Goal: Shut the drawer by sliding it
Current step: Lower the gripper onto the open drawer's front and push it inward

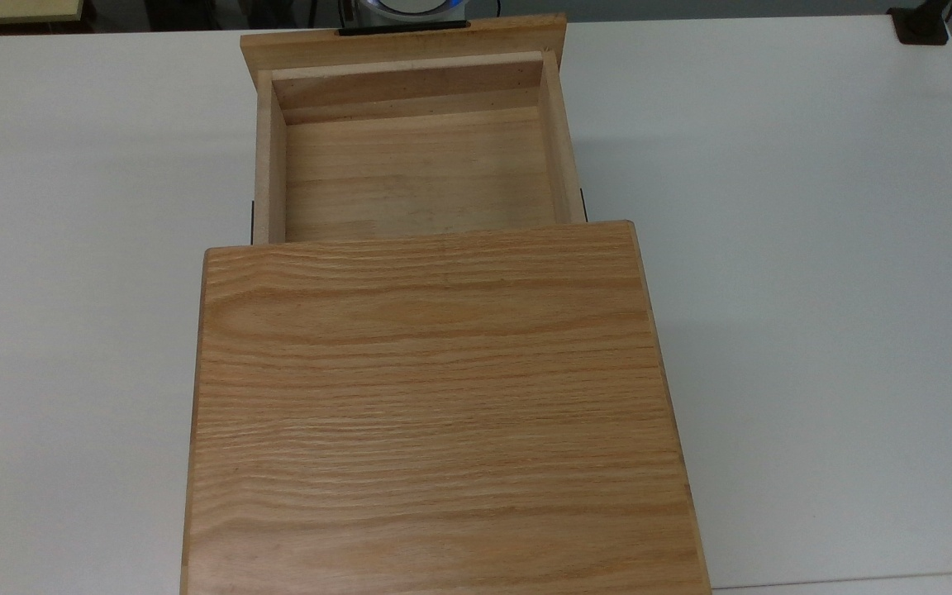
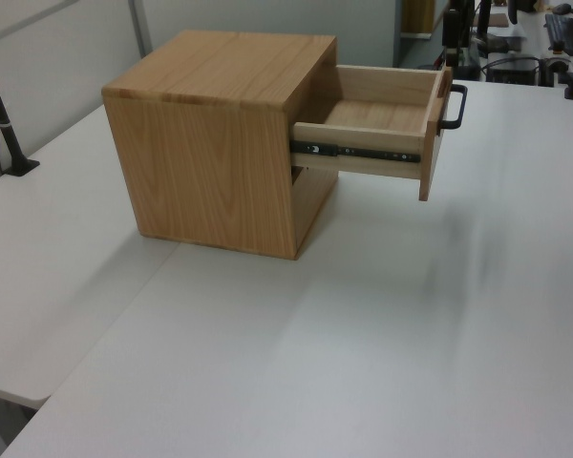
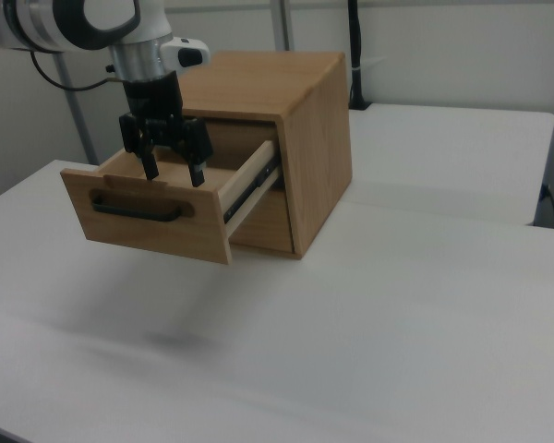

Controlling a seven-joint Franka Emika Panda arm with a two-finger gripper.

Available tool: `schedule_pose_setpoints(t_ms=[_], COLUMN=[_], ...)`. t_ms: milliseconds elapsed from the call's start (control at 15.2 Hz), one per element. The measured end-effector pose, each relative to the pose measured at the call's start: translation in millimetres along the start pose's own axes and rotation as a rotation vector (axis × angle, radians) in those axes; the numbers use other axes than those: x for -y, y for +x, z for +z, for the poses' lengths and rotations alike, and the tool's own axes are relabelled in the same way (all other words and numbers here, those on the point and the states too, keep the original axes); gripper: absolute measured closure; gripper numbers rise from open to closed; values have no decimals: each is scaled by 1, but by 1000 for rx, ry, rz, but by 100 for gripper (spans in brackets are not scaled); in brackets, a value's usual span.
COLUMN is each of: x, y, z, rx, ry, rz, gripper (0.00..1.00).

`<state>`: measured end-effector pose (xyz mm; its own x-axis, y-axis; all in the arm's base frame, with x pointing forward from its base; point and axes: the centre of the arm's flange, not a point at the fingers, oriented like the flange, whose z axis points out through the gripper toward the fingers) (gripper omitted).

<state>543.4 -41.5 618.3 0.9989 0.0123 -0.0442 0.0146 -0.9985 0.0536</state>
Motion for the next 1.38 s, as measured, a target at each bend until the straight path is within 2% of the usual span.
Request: schedule_pose_setpoints(t_ms=[131,459,853,1049,1246,1312,1377], x=[-2,-17,-21,-21,-14,-6,8], y=[-1,-24,-26,-27,-42,-47,-52], z=[-2,-27,-26,-24,-19,-17,-13], rx=[-4,-28,-25,-18,56,86,125], ry=[0,4,5,5,19,25,30], rz=[4,32,41,-3,-125,-162,-202], gripper=[0,0,0,6,43,52,69])
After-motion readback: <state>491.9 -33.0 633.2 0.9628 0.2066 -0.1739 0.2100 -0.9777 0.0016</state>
